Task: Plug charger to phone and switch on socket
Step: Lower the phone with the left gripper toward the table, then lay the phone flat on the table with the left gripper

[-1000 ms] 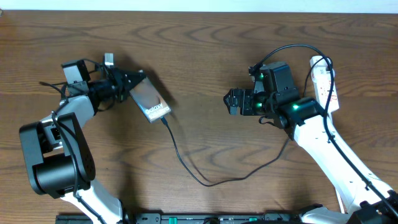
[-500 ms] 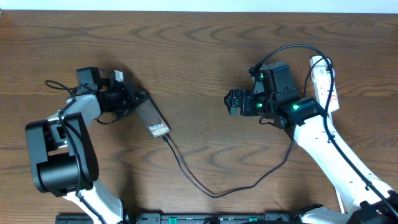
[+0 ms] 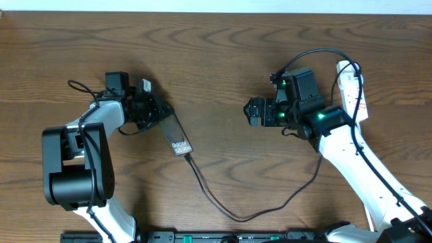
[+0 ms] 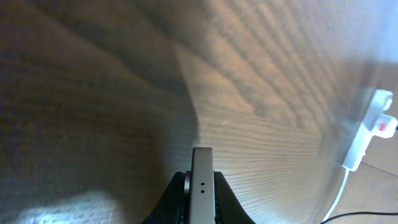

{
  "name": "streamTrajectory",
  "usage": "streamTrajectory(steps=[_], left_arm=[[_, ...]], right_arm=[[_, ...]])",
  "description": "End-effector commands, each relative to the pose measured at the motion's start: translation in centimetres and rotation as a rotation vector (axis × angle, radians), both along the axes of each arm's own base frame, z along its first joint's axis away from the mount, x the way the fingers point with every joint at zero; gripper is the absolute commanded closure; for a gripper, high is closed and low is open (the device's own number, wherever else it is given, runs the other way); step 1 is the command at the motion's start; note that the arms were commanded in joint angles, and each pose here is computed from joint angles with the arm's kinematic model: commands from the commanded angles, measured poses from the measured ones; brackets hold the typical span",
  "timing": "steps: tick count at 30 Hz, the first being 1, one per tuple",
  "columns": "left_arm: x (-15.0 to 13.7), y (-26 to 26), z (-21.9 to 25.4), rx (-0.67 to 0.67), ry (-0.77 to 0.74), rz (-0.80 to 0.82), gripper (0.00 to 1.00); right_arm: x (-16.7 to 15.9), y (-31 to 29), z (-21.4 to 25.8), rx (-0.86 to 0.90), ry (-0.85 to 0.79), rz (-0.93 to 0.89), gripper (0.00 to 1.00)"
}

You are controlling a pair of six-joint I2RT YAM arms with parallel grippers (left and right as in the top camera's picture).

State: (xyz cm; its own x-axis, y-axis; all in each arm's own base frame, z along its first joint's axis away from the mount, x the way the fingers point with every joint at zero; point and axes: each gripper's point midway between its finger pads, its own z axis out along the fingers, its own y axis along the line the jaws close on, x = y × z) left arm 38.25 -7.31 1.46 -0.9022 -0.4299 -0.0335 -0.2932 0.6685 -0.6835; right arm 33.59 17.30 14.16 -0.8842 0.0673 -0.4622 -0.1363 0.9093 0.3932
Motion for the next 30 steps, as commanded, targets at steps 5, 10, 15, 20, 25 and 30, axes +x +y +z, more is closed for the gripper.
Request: streamTrajectory(steps=[5, 10, 15, 20, 25, 30], left_arm=[[-0.6, 0.3, -0.5, 0.044, 0.036, 0.001, 0.93], [-0.8, 0.3, -0.7, 0.047, 0.049, 0.002, 0.92], [-1.4, 0.2, -1.1, 0.046, 0.065, 0.001, 0.92], [-1.8, 0.2, -1.3, 0.045, 0.076, 0.001, 0.86], [-1.8, 0.2, -1.3, 0.044, 0.078, 0.001, 0.83], [-2.0, 0.2, -1.4, 0.043, 0.084, 0.001, 0.83]], right_arm=[[0.0, -0.2, 0.4, -0.009, -0.017, 0.005, 0.01], [-0.1, 0.0, 0.4, -0.010, -0.014, 0.012, 0.01], [-0.3, 0.4, 0.4, -0.011, -0.016, 0.022, 0.01], [-0.3, 0.4, 0.4, -0.012, -0.016, 0.022, 0.01], [-0.3, 0.4, 0.4, -0.012, -0.016, 0.022, 0.01], [-0.3, 0.4, 0.4, -0.012, -0.016, 0.022, 0.01]])
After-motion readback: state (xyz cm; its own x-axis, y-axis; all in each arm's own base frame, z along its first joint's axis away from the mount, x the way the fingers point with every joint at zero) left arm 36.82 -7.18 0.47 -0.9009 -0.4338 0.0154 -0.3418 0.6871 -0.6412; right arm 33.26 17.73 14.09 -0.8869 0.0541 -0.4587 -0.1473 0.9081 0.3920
